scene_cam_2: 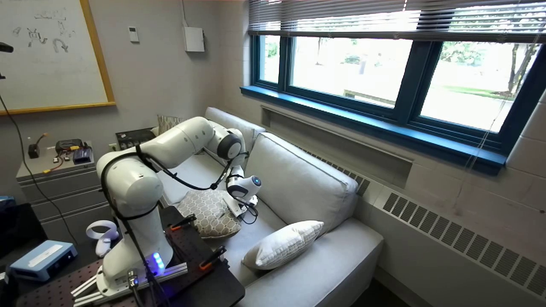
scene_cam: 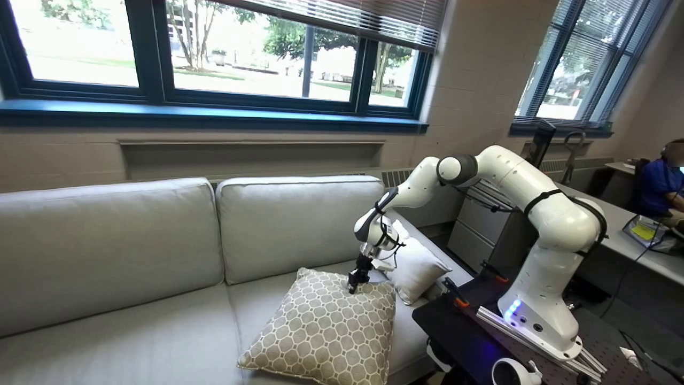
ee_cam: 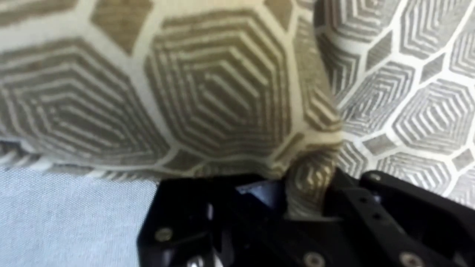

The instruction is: Pick up the two pillows and move them to the right side of the couch

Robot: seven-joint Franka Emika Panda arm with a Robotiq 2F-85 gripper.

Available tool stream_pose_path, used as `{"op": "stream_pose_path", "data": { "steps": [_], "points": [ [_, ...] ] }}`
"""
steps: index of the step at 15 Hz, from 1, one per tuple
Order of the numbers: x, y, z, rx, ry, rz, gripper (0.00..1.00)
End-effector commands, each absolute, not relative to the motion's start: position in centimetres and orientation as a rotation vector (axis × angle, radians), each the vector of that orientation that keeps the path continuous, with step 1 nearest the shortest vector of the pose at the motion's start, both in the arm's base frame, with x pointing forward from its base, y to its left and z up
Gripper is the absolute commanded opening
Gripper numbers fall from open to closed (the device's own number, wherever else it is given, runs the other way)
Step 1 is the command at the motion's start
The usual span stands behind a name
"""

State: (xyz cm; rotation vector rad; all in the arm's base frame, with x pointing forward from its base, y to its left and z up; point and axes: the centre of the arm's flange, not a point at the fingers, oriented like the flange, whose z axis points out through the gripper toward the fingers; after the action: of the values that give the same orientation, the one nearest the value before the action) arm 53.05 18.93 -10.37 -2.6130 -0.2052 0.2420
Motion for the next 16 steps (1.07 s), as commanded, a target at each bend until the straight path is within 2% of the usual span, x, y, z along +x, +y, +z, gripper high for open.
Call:
{"op": "stream_pose_path", "data": {
  "steps": [1, 16],
  "points": [
    [46.9, 21.9, -4.9, -2.719, -0.150, 0.156, 0.04],
    [34.1, 24.1, 9.2, -2.941, 0.038, -0.238, 0.04]
  ]
}}
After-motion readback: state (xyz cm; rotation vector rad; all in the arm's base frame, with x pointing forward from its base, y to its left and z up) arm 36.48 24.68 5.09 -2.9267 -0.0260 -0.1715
